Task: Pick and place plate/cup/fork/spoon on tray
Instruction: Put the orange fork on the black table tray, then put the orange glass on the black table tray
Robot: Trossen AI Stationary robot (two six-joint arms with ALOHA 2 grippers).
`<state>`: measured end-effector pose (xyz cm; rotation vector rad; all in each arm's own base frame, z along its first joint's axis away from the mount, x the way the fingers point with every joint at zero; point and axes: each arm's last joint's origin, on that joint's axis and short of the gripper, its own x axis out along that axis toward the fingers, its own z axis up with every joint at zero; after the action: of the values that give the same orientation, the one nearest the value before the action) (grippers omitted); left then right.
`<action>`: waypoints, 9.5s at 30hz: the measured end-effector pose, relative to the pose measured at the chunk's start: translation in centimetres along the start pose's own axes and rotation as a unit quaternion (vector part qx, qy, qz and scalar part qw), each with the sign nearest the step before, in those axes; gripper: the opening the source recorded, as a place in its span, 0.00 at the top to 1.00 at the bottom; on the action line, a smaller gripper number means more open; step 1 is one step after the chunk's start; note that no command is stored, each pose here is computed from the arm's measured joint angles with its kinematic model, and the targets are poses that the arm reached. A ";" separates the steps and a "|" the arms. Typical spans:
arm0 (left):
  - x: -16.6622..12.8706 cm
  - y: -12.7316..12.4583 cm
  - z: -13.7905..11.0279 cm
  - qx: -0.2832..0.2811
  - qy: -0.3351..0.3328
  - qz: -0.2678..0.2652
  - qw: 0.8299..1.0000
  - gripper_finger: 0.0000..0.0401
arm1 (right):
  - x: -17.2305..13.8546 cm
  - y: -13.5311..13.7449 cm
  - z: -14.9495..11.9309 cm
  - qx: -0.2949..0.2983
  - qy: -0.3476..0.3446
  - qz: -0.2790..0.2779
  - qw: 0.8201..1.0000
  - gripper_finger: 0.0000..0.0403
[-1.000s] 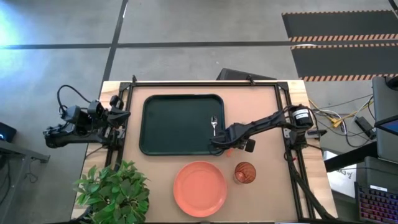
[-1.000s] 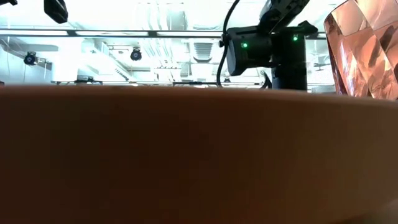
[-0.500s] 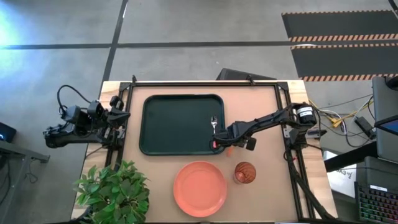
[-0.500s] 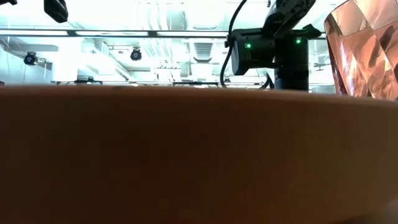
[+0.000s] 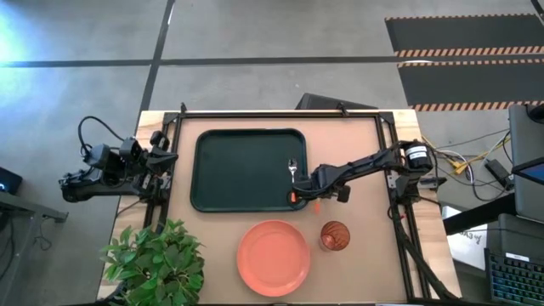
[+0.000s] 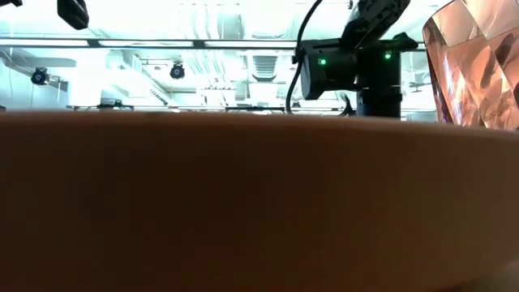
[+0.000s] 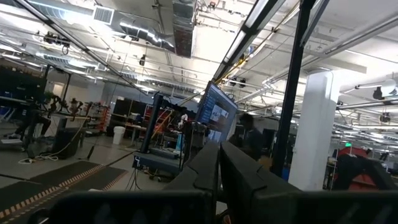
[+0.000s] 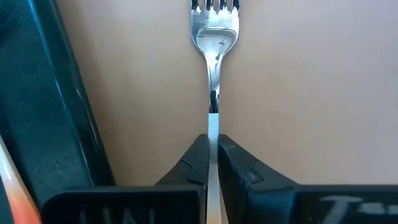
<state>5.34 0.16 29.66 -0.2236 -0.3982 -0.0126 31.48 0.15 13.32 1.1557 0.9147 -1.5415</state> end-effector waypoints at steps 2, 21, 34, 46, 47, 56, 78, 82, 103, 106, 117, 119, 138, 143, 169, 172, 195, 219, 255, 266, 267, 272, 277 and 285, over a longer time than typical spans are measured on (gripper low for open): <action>0.0 0.0 0.0 0.000 0.000 0.000 1.000 1.00 | -0.9 0.1 0.6 -0.008 -0.032 -0.004 0.999 0.98; 0.0 0.0 -0.1 0.000 0.001 0.000 1.000 1.00 | -8.5 6.8 1.3 -0.086 -0.037 0.179 0.979 0.98; 0.0 0.1 -0.2 0.000 0.008 0.002 1.000 1.00 | -3.6 10.7 -0.4 -0.142 0.032 0.156 0.977 0.98; 0.0 0.1 -0.3 0.000 0.011 0.002 1.000 1.00 | -3.6 10.9 0.8 -0.141 0.018 0.148 0.979 0.98; 0.0 0.1 -0.3 0.000 0.011 0.002 1.000 1.00 | -3.6 10.9 0.9 -0.140 0.017 0.146 0.979 0.98; 0.0 0.1 -0.3 0.000 0.011 0.002 1.000 1.00 | -3.3 10.8 1.0 -0.126 0.007 0.139 0.982 0.98; 0.0 0.1 -0.3 0.000 0.011 0.003 1.000 1.00 | -1.9 10.5 0.6 -0.125 0.011 0.150 0.981 0.98; 0.0 0.1 -0.3 0.001 0.011 0.003 1.000 1.00 | -1.8 10.5 0.6 -0.125 0.012 0.148 0.981 0.98; 0.0 0.1 -0.3 0.001 0.011 0.003 1.000 1.00 | -1.8 10.5 0.6 -0.136 0.010 0.152 0.979 0.86; 0.0 0.1 -0.3 0.000 0.011 0.003 1.000 1.00 | -2.7 10.8 0.7 -0.159 0.006 0.164 0.974 0.84; 0.0 0.1 -0.3 0.000 0.010 0.003 1.000 1.00 | -16.2 9.9 4.6 -0.308 0.010 0.321 0.896 0.82; 0.0 0.1 -0.3 0.001 0.010 0.003 1.000 1.00 | -19.2 8.4 5.1 -0.312 0.035 0.332 0.890 0.82; 0.0 0.2 -0.2 0.001 0.001 0.028 1.000 1.00 | -28.1 -3.5 -3.1 -0.252 0.194 0.177 0.931 0.79; 0.0 0.2 -0.2 0.001 0.001 0.028 1.000 1.00 | -26.2 -4.1 -4.9 -0.274 0.206 0.125 0.931 0.71; 0.0 0.2 -0.2 0.001 0.002 0.028 1.000 1.00 | -17.4 -5.3 -6.7 -0.434 0.237 -0.040 0.868 0.63; 0.0 0.2 -0.2 0.001 0.002 0.028 1.000 1.00 | -16.4 -5.5 -6.6 -0.433 0.228 -0.056 0.870 0.63; 0.0 0.2 -0.2 0.001 0.000 0.036 0.999 1.00 | -18.4 -1.9 -1.7 -0.382 0.040 0.062 0.921 0.98; 0.0 0.7 -0.1 0.006 -0.013 0.106 0.994 1.00 | -17.7 14.7 19.3 -0.474 -0.023 0.408 0.780 0.98; 0.0 0.9 -0.5 0.008 0.000 0.134 0.991 1.00 | -11.7 13.7 17.0 -0.488 0.123 0.191 0.843 0.98; -0.1 0.9 -0.7 0.009 0.011 0.137 0.990 1.00 | -10.9 14.5 16.2 -0.502 0.118 0.196 0.834 0.98; -0.1 1.0 -0.8 0.009 0.012 0.137 0.990 1.00 | -11.0 14.6 16.2 -0.503 0.114 0.202 0.832 0.98; -0.1 0.9 -0.8 0.009 0.012 0.137 0.990 1.00 | -11.1 14.8 16.2 -0.502 0.118 0.219 0.828 0.98; 0.0 0.9 -0.7 0.009 0.011 0.137 0.991 1.00 | -11.0 14.8 16.2 -0.504 0.118 0.219 0.827 0.98; 0.0 0.9 -0.7 0.010 0.010 0.137 0.991 1.00 | -11.2 14.9 15.8 -0.508 0.128 0.229 0.821 0.88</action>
<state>5.62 0.92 28.79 -0.2567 -0.3444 0.2579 43.04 -15.46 28.07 0.6828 1.2813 -0.3462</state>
